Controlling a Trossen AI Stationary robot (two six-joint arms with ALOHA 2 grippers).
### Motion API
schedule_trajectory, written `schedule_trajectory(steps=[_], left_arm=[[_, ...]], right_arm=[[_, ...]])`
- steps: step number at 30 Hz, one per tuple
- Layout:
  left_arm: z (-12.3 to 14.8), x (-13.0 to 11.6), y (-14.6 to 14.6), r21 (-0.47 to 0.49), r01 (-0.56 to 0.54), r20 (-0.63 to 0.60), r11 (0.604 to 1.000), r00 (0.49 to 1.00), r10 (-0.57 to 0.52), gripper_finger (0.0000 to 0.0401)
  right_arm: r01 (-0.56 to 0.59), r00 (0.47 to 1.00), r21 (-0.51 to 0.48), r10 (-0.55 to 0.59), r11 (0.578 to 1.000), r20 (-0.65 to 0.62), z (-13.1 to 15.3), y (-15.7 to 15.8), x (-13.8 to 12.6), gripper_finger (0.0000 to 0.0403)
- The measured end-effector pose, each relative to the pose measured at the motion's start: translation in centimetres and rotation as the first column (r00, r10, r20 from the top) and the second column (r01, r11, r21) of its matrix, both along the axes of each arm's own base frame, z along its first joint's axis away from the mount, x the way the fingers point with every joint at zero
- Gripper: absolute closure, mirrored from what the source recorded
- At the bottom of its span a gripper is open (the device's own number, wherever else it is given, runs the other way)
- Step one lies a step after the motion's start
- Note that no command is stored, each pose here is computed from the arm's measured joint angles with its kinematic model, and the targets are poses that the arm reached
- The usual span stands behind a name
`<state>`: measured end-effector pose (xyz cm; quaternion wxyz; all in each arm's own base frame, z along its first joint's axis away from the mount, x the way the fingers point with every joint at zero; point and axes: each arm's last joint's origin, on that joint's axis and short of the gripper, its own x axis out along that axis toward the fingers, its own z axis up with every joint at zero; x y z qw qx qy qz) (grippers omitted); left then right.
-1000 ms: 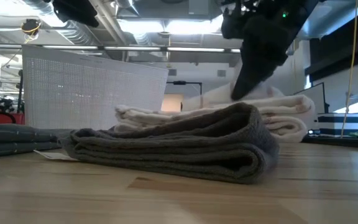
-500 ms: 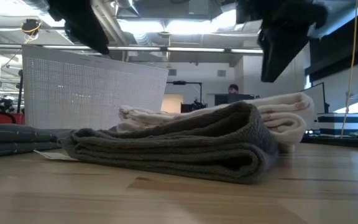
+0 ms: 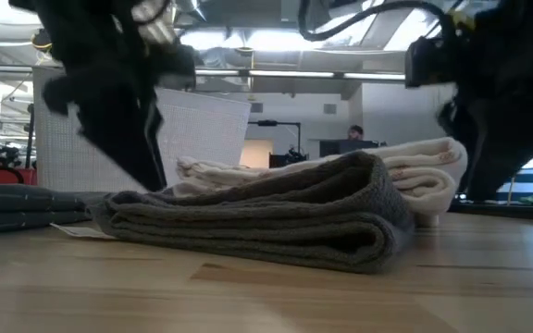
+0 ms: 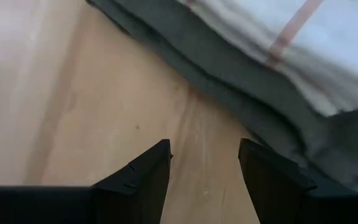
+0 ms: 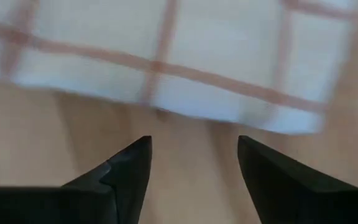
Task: Fold towel
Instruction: Stack the folded brown-white towel on top of the folded gray towel
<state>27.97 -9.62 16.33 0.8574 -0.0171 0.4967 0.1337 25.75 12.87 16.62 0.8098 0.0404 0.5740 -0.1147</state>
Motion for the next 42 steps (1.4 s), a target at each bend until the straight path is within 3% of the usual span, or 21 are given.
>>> schedule_trajectory(steps=[3, 6, 16, 27, 31, 35, 38, 42], left_arm=[[-1.8, 0.8, -0.3, 0.007, 0.000, -0.018, 1.000, 1.000, 0.000, 0.0217], [-3.2, 1.3, -0.5, 0.001, 0.004, -0.027, 1.000, 1.000, -0.003, 0.0217], [-3.6, 2.2, -0.9, -0.034, 0.011, 0.037, 0.999, 0.999, -0.010, 0.0217], [-3.6, 2.4, -0.9, -0.066, -0.026, 0.057, 0.998, 0.998, 0.030, 0.0217], [-3.6, 3.0, -1.0, -0.119, -0.053, 0.123, 0.991, 0.990, 0.068, 0.0217], [-3.9, 4.1, -1.3, -0.178, -0.045, 0.211, 0.983, 0.974, 0.082, 0.0217], [-4.5, 5.2, -1.7, -0.235, -0.032, 0.287, 0.971, 0.952, 0.101, 0.0217], [-5.5, 6.2, -1.5, -0.241, -0.026, 0.326, 0.970, 0.939, 0.106, 0.0217]], right_arm=[[0.035, 0.997, 0.108, -0.043, 0.994, 0.071, -1.4, 0.2, 0.0, 0.0164], [0.061, 0.989, 0.154, -0.081, 0.986, 0.127, -2.6, 0.1, 0.0, 0.0164], [0.063, 0.966, 0.114, -0.089, 0.991, 0.241, -4.0, -1.0, 2.1, 0.0164], [0.035, 0.999, 0.135, -0.040, 0.990, 0.036, -3.5, -1.3, 0.0, 0.0164], [0.021, 0.997, 0.077, -0.015, 0.997, -0.081, -2.2, -1.9, -2.2, 0.0164], [0.009, 0.984, -0.057, -0.019, 0.998, -0.176, -0.9, -2.8, -4.3, 0.0164], [0.024, 0.981, -0.120, -0.047, 0.992, -0.190, 0.2, -3.4, -5.4, 0.0164], [0.066, 0.990, -0.159, -0.085, 0.985, -0.112, 1.5, -3.9, -5.9, 0.0164]])
